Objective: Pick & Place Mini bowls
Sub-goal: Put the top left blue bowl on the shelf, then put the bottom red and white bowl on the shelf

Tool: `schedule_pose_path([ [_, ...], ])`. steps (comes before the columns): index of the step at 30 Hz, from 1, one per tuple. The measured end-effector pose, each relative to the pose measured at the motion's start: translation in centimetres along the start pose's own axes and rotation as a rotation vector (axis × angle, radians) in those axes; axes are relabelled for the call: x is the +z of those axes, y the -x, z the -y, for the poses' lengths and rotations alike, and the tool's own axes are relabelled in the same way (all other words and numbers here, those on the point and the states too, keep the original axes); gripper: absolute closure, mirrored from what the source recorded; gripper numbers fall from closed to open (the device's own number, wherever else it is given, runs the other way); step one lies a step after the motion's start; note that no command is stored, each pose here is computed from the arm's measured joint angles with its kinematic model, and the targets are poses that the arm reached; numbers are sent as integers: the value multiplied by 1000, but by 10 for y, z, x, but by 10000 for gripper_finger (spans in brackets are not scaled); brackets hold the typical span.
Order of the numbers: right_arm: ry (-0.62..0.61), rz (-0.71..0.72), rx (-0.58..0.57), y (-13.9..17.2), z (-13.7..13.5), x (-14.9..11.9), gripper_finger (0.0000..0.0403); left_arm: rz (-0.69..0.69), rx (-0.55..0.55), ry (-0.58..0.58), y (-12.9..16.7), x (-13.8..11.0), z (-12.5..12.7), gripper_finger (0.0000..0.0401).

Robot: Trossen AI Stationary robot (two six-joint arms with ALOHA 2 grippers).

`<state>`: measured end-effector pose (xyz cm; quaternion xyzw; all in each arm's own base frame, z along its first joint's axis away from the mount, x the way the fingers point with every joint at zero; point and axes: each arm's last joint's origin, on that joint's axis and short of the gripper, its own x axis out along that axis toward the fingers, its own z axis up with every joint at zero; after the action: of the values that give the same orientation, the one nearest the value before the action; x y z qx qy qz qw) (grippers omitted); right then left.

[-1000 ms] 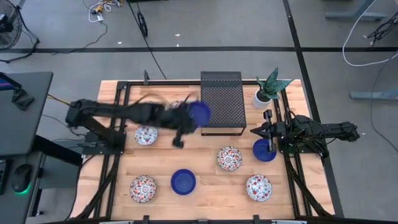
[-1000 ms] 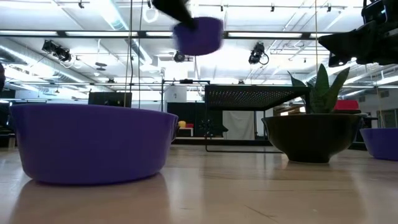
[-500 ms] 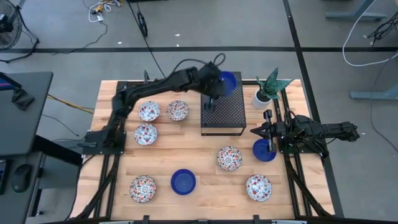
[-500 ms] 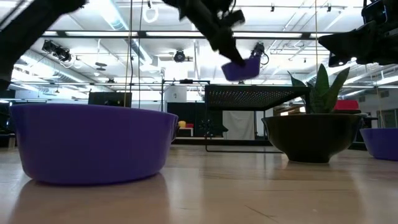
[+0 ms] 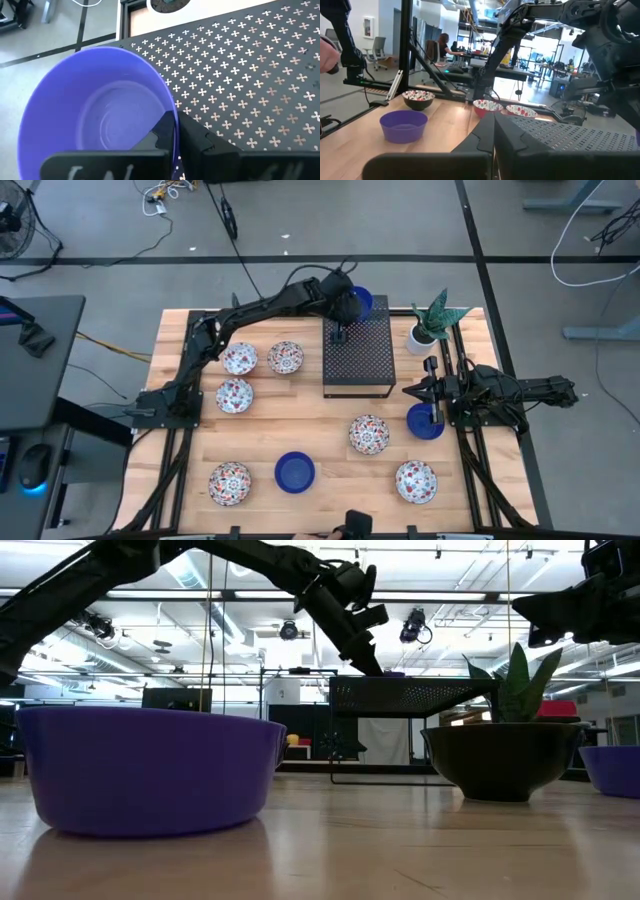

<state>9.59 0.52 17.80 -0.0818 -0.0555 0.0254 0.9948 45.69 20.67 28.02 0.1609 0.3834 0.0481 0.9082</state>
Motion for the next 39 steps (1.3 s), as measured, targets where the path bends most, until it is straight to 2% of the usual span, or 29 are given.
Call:
schedule_pose_path([
  [9, 0, 0, 0, 0, 0, 0, 394, 22, 11, -3, 0, 2, -1, 361],
  [25, 0, 0, 0, 0, 0, 0, 394, 18, 26, -2, 0, 2, -2, 283],
  [32, 0, 0, 0, 0, 0, 0, 394, -16, 20, 26, 3, 1, 0, 222],
  [39, 0, 0, 0, 0, 0, 0, 394, -78, -24, 58, 30, 14, 0, 162],
])
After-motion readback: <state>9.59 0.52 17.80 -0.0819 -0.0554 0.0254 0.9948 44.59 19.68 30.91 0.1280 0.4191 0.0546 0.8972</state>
